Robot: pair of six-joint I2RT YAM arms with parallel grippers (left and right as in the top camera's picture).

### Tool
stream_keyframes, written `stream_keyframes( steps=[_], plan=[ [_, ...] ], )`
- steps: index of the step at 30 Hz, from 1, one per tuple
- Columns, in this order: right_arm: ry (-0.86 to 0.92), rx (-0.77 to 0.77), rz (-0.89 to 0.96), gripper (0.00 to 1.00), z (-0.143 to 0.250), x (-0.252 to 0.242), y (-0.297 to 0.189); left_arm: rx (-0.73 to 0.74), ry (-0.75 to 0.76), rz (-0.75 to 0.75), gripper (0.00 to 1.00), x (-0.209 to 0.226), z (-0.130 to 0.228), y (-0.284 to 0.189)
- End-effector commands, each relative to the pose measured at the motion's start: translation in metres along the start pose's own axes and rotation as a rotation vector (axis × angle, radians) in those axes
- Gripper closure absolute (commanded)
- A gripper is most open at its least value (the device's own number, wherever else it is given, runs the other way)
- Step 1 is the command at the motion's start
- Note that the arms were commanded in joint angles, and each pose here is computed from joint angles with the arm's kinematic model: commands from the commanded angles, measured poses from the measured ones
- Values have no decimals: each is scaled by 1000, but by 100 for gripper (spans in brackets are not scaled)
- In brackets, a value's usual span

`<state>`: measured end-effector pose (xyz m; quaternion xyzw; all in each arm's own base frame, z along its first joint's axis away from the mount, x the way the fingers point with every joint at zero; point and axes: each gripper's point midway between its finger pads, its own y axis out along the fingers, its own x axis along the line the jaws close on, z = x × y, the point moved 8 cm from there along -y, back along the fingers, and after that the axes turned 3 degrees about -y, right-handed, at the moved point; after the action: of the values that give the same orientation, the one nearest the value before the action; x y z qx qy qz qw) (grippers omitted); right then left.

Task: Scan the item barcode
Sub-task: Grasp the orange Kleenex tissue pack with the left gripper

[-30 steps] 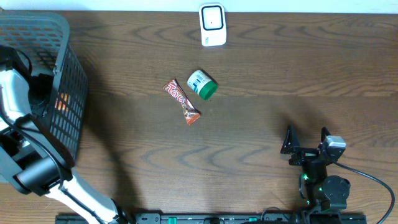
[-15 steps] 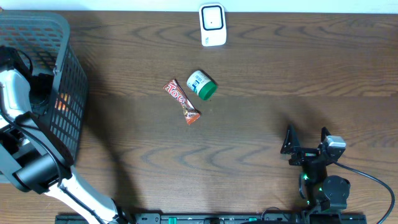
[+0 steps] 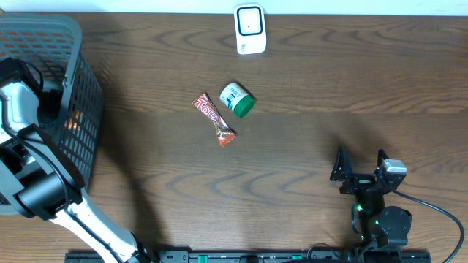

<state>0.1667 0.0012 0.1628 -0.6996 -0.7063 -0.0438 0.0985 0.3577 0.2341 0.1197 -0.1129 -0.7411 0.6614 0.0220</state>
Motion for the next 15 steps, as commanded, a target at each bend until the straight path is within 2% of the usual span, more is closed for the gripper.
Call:
stream_keyframes(
  steps=[1, 15],
  plan=[
    [6, 3, -14, 1, 1, 3, 0, 1, -8, -9, 2, -1, -1, 6],
    [6, 2, -13, 1, 1, 3, 0, 16, -39, 19, 2, -5, -1, 10]
  ],
)
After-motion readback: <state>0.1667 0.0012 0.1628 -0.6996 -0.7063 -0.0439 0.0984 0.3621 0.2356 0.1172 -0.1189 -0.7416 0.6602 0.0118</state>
